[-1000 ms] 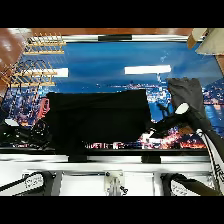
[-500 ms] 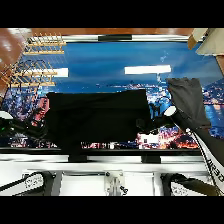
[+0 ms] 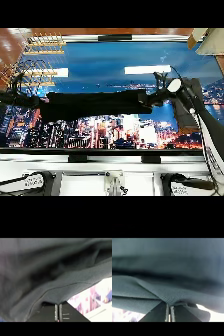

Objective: Fold the shirts.

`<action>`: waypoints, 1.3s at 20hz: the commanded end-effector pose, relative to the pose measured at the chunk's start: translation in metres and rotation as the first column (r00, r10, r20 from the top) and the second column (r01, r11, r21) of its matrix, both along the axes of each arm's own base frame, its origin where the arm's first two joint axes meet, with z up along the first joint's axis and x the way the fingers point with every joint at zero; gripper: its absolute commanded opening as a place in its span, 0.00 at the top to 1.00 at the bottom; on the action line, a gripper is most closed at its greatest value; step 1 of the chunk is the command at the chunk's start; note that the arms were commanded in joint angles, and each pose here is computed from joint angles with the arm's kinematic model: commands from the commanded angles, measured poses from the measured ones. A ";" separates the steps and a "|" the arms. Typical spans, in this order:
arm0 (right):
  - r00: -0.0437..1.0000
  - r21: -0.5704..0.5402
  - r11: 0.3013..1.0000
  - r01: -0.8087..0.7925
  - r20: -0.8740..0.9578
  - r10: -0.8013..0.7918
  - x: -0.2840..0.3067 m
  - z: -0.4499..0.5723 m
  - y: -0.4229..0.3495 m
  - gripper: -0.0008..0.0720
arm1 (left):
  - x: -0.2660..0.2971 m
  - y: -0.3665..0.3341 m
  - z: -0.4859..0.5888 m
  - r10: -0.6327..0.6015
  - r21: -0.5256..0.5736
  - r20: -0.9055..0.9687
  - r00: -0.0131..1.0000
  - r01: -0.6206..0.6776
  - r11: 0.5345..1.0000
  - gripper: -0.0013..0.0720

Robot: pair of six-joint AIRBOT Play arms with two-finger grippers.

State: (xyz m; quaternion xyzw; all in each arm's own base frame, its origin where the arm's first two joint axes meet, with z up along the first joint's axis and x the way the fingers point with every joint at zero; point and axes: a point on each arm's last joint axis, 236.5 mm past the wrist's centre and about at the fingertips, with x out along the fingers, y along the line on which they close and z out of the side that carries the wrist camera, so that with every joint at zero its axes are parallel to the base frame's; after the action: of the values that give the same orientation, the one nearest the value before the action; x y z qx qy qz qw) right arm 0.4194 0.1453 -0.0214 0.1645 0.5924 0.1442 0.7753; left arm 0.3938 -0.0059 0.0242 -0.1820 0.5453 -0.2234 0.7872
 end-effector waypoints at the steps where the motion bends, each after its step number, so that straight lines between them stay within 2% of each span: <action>1: 0.999 -0.009 1.000 0.028 0.046 -0.027 0.050 -0.004 0.001 0.89 | 0.061 -0.018 0.000 0.007 -0.036 0.031 0.999 -0.006 0.999 0.94; 4: 0.998 -0.005 0.999 0.033 0.049 -0.033 0.078 -0.019 0.005 0.89 | 0.095 -0.018 -0.028 0.049 -0.061 -0.043 0.998 -0.052 0.997 0.94; 7: 0.999 -0.001 0.999 0.037 0.025 -0.037 0.088 -0.040 0.009 0.85 | 0.099 -0.018 -0.068 0.080 -0.096 -0.164 0.983 -0.096 0.991 0.94; 8: 0.999 0.000 0.999 0.039 0.013 -0.039 0.087 -0.046 0.009 0.73 | 0.094 -0.020 -0.080 0.074 -0.107 -0.209 0.975 -0.098 0.989 0.90; 9: 0.999 0.006 0.999 0.033 0.006 -0.033 0.086 -0.049 0.011 0.37 | 0.089 -0.023 -0.088 0.063 -0.117 -0.243 0.968 -0.094 0.989 0.73; 10: 1.000 0.008 1.000 0.003 0.013 -0.003 0.084 -0.046 0.013 0.30 | 0.083 -0.024 -0.091 0.048 -0.126 -0.268 0.962 -0.084 0.988 0.39; 11: 0.999 -0.001 1.000 -0.031 0.022 0.031 0.081 -0.040 0.009 0.30 | 0.079 -0.024 -0.090 0.038 -0.133 -0.280 0.959 -0.078 0.988 0.20; 13: 0.998 -0.073 0.996 -0.052 0.044 0.055 0.076 -0.020 -0.017 0.28 | 0.076 -0.015 -0.076 0.032 -0.140 -0.276 0.961 -0.073 0.987 0.20; 14: 0.997 -0.117 0.992 -0.041 0.054 0.047 0.076 -0.011 -0.037 0.09 | 0.075 -0.009 -0.066 0.029 -0.142 -0.266 0.963 -0.069 0.987 0.20; 15: 0.999 -0.129 0.992 0.008 0.041 -0.002 0.075 -0.008 -0.058 0.03 | 0.075 -0.005 -0.054 0.024 -0.144 -0.253 0.967 -0.062 0.988 0.27; 16: 0.998 -0.083 0.995 0.060 0.002 -0.060 0.073 -0.009 -0.069 0.03 | 0.072 -0.006 -0.040 0.009 -0.152 -0.239 0.971 -0.047 0.987 0.30; 19: 0.987 0.111 0.986 0.127 -0.109 -0.115 0.072 -0.028 -0.059 0.03 | 0.069 -0.018 -0.005 -0.034 -0.136 -0.161 0.986 0.012 0.991 0.30; 26: 0.971 0.115 0.988 0.105 -0.226 -0.077 0.060 -0.087 -0.034 0.04 | 0.058 -0.082 0.046 -0.172 -0.093 -0.035 0.985 0.168 0.981 0.30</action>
State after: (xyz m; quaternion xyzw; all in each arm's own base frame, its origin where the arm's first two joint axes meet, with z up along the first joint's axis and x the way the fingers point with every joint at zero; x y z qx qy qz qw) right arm 0.4846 0.1023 -0.0910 0.2518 0.6421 0.1238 0.7135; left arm 0.4574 -0.0639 0.0531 -0.2006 0.5756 -0.2872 0.7388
